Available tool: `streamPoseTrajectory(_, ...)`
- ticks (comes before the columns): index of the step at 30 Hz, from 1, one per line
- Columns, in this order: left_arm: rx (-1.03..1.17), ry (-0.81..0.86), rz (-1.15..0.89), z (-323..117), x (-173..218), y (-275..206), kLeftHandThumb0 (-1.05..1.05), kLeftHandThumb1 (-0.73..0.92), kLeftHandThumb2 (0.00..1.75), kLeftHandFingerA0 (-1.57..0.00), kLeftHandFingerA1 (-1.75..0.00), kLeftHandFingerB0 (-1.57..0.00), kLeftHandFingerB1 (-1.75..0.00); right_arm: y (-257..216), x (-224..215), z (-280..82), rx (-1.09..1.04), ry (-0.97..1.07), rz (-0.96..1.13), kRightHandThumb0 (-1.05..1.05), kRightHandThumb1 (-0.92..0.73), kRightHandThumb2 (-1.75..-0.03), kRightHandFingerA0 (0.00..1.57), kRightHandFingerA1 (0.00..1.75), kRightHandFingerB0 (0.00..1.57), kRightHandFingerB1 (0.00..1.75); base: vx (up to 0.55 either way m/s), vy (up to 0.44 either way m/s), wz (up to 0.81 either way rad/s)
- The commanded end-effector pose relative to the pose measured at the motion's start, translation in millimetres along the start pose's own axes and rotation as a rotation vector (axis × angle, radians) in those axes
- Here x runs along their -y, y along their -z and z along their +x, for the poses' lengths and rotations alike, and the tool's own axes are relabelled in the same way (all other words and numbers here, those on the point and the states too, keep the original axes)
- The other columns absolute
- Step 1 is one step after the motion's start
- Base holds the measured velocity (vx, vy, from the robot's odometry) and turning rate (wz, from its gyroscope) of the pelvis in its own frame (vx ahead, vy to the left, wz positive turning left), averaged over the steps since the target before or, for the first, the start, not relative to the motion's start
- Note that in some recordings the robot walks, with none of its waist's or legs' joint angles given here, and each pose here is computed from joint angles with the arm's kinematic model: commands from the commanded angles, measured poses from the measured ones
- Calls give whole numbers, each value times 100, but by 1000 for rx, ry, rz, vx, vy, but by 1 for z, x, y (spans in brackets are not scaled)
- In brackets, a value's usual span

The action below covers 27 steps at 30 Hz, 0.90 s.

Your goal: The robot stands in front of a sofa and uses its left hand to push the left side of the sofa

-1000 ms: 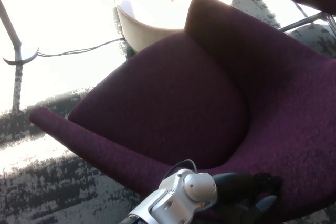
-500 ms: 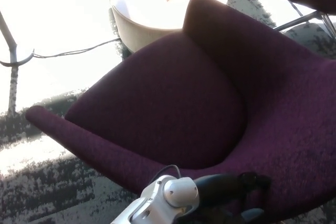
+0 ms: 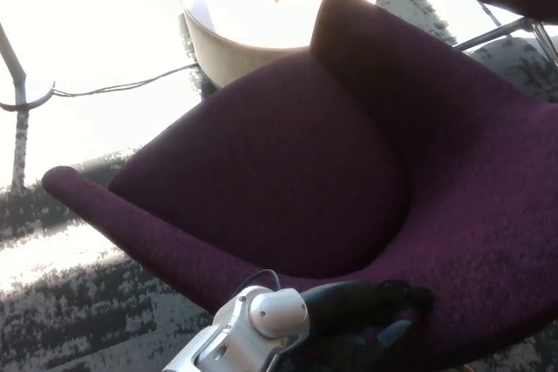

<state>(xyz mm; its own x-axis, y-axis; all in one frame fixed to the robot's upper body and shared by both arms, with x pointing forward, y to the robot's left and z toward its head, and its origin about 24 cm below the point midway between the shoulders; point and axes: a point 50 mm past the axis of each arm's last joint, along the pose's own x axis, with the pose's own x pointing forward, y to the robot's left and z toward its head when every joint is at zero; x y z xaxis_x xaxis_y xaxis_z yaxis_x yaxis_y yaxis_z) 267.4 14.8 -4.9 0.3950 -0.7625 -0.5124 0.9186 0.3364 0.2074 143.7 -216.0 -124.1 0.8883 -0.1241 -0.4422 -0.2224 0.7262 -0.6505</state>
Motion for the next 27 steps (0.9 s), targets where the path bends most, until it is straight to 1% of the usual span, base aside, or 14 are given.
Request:
streamPoseTrajectory(1, -71, 51, -73, -18, -6, 31, -105, 89, 127, 0, -7, 0, -1, 12, 6, -5, -88, -39, 319, -64, -87, -67, 63, 44, 56, 41, 0, 0, 0)
streamPoseTrajectory(3, -98, 29, -65, -28, -16, 38, -104, 92, 130, 0, -6, 0, 0, 13, 6, -5, -94, -39, 334, -65, -86, -67, 61, 43, 55, 41, 0, 0, 0)
streamPoseTrajectory(8, -119, 4, -60, -34, -20, 43, -105, 92, 128, 0, -5, 0, -1, 13, 6, -6, -92, -46, 344, -67, -86, -66, 59, 42, 56, 41, 0, 0, 0)
streamPoseTrajectory(11, -150, -32, -107, -47, -30, 56, -105, 89, 127, 0, -4, 0, 0, 13, 7, -5, -95, -54, 367, -66, -86, -66, 59, 43, 55, 40, 0, 0, 0)
streamPoseTrajectory(12, -146, -31, -110, -48, -30, 56, -105, 91, 128, 0, -5, 0, 0, 14, 7, -5, -96, -55, 365, -66, -86, -66, 58, 42, 55, 40, 0, 0, 0)
streamPoseTrajectory(15, -137, -26, -115, -50, -31, 57, -105, 91, 128, 0, -5, 0, 0, 14, 7, -6, -98, -59, 363, -66, -86, -66, 58, 42, 55, 40, 0, 0, 0)
streamPoseTrajectory(16, -146, -40, -119, -54, -34, 61, -104, 91, 127, 0, -5, 0, 0, 15, 7, -6, -101, -56, 372, -64, -85, -66, 61, 42, 57, 40, 0, 0, 0)
streamPoseTrajectory(17, -158, -62, -124, -61, -38, 67, -104, 91, 127, 0, -5, 0, 0, 15, 7, -6, -105, -52, 383, -64, -85, -66, 61, 42, 57, 40, 0, 0, 0)
streamPoseTrajectory(19, -174, -84, -144, -68, -41, 72, -104, 89, 126, 0, -4, 0, 0, 15, 8, -6, -96, -55, 367, -66, -86, -66, 59, 43, 56, 41, 0, 0, 0)
streamPoseTrajectory(27, -190, -102, -152, -78, -45, 80, -104, 90, 126, 0, -5, 0, 0, 16, 8, -6, -99, -66, 370, -66, -86, -66, 59, 43, 55, 40, 0, 0, 0)
